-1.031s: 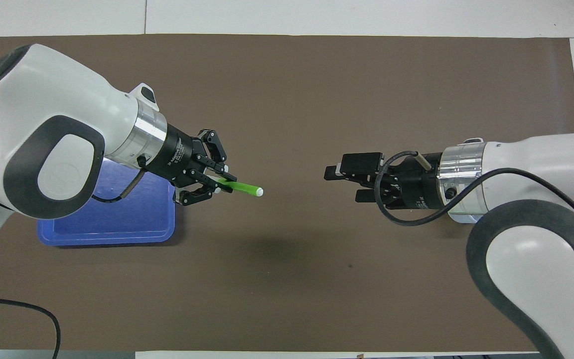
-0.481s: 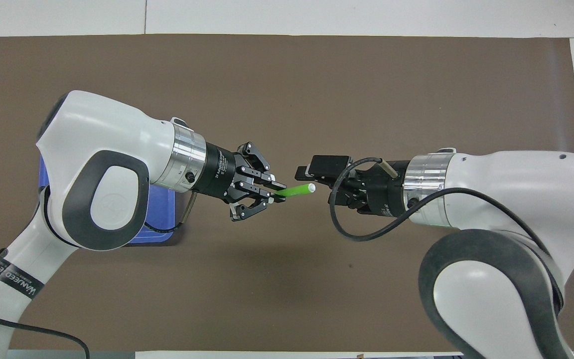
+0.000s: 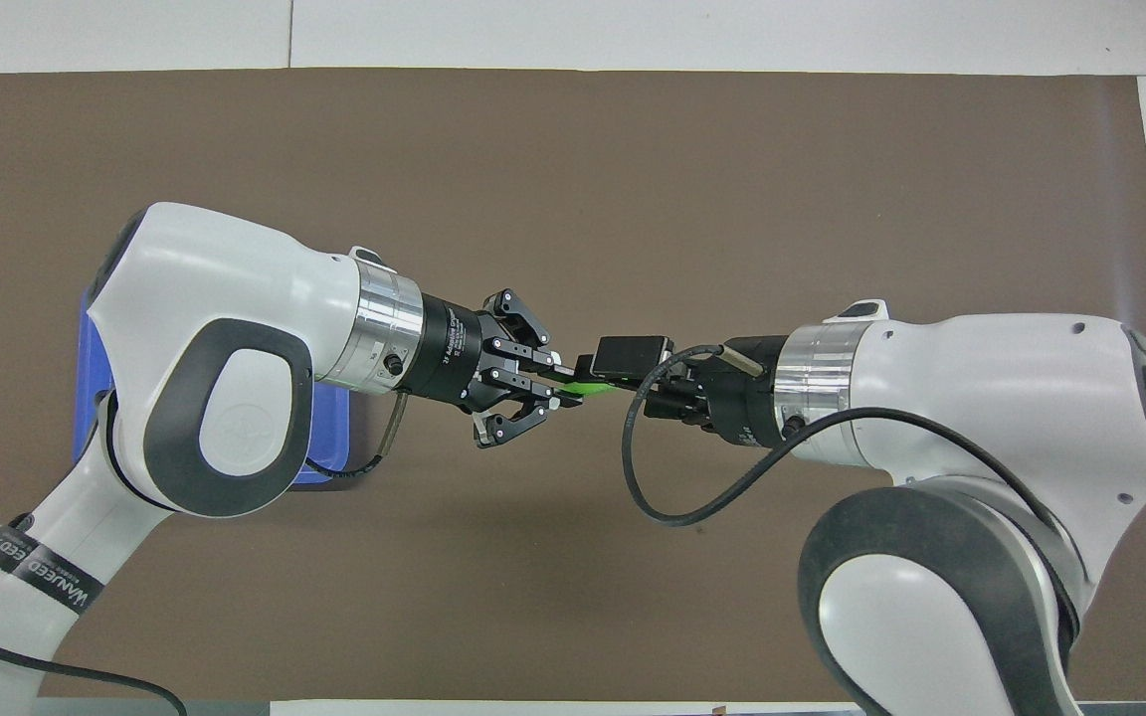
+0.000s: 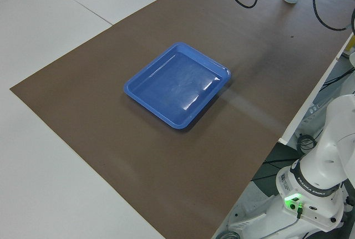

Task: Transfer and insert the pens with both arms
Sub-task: 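Lift the green pen with the left gripper toward the right gripper, then grasp the green pen with the right gripper while the left gripper opens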

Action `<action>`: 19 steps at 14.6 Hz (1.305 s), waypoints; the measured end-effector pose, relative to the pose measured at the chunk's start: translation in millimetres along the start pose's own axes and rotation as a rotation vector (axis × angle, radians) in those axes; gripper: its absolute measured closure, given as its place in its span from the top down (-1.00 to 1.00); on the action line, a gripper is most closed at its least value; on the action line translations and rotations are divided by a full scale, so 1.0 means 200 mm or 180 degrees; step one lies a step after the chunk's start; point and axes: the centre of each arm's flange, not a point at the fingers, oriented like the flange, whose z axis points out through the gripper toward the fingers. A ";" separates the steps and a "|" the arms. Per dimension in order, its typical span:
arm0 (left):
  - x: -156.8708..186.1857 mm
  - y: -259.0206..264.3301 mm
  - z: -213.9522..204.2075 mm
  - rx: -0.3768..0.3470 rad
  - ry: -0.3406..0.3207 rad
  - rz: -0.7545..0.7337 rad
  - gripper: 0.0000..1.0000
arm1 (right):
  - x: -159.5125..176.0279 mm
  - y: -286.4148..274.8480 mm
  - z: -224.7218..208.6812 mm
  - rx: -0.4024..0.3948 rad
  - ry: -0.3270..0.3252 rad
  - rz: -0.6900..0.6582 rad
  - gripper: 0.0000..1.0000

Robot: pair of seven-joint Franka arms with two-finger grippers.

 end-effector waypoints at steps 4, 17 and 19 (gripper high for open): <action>0.00 0.00 0.00 -0.0007 -0.0004 -0.0001 -0.65 | 0.00 0.00 0.00 -0.0021 0.0010 -0.0024 0.32; -0.01 -0.01 0.01 -0.0011 -0.0009 0.0011 -0.65 | 0.04 0.02 -0.02 0.0007 0.0130 -0.0002 -0.28; -0.01 -0.01 0.01 -0.0009 -0.0018 0.0006 -0.65 | 0.04 0.02 -0.03 0.0018 0.0161 -0.0002 -0.33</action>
